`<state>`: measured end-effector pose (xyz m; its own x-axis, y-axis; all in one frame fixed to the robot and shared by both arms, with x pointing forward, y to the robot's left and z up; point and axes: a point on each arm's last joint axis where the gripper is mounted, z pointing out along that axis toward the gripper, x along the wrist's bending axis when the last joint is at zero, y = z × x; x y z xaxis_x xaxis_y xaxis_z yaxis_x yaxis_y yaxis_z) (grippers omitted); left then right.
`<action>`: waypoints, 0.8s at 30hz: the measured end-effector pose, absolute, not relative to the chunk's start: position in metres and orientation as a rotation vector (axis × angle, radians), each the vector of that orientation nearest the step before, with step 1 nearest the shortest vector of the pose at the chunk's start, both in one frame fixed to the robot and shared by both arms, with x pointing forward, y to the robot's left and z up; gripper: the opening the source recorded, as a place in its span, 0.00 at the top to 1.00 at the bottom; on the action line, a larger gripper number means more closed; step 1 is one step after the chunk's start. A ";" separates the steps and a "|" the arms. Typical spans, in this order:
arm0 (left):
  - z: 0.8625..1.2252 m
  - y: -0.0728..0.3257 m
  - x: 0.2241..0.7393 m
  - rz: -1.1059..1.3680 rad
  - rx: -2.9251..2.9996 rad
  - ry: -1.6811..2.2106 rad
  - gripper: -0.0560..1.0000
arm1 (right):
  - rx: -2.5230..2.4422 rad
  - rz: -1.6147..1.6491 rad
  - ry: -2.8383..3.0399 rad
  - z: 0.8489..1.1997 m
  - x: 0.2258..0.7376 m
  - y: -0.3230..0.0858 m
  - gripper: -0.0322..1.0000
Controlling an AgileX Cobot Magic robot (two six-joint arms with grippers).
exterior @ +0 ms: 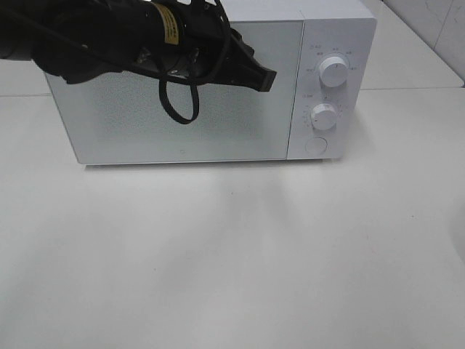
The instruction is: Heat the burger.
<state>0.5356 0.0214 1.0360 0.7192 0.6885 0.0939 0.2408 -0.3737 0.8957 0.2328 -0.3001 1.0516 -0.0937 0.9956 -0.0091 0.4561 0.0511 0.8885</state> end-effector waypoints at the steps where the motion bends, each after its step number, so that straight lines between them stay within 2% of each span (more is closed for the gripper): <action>1: 1.036 0.021 0.536 0.573 1.942 0.714 0.95 | 1.482 0.988 1.638 1.052 0.233 -0.300 0.47; 7: 1.060 0.022 0.502 0.542 2.038 0.731 0.95 | 1.482 0.988 1.638 1.052 0.233 -0.300 0.47; 15: 1.083 0.049 0.462 0.359 2.191 0.973 0.95 | 1.482 0.988 1.638 1.052 0.233 -0.300 0.47; 16: 1.087 0.057 0.455 0.328 2.234 1.016 0.87 | 1.482 0.988 1.638 1.052 0.233 -0.300 0.47; 17: 1.087 0.057 0.455 0.328 2.234 1.016 0.87 | 1.482 0.988 1.638 1.052 0.233 -0.300 0.47; 18: 1.087 0.060 0.452 0.315 2.260 1.035 0.79 | 1.482 0.988 1.638 1.052 0.233 -0.300 0.47; 19: 1.086 0.064 0.448 0.293 2.295 1.072 0.56 | 1.482 0.988 1.638 1.052 0.233 -0.300 0.47; 20: 1.086 0.064 0.448 0.293 2.295 1.072 0.56 | 1.482 0.988 1.638 1.052 0.233 -0.300 0.47; 21: 1.085 0.067 0.446 0.279 2.320 1.105 0.42 | 1.482 0.988 1.638 1.052 0.233 -0.300 0.47; 22: 1.084 0.068 0.446 0.274 2.329 1.118 0.19 | 1.482 0.988 1.638 1.052 0.233 -0.300 0.47; 23: 1.084 0.068 0.446 0.274 2.329 1.118 0.19 | 1.482 0.988 1.638 1.052 0.233 -0.300 0.47; 24: 1.084 0.069 0.446 0.270 2.331 1.138 0.08 | 1.482 0.988 1.638 1.052 0.233 -0.300 0.47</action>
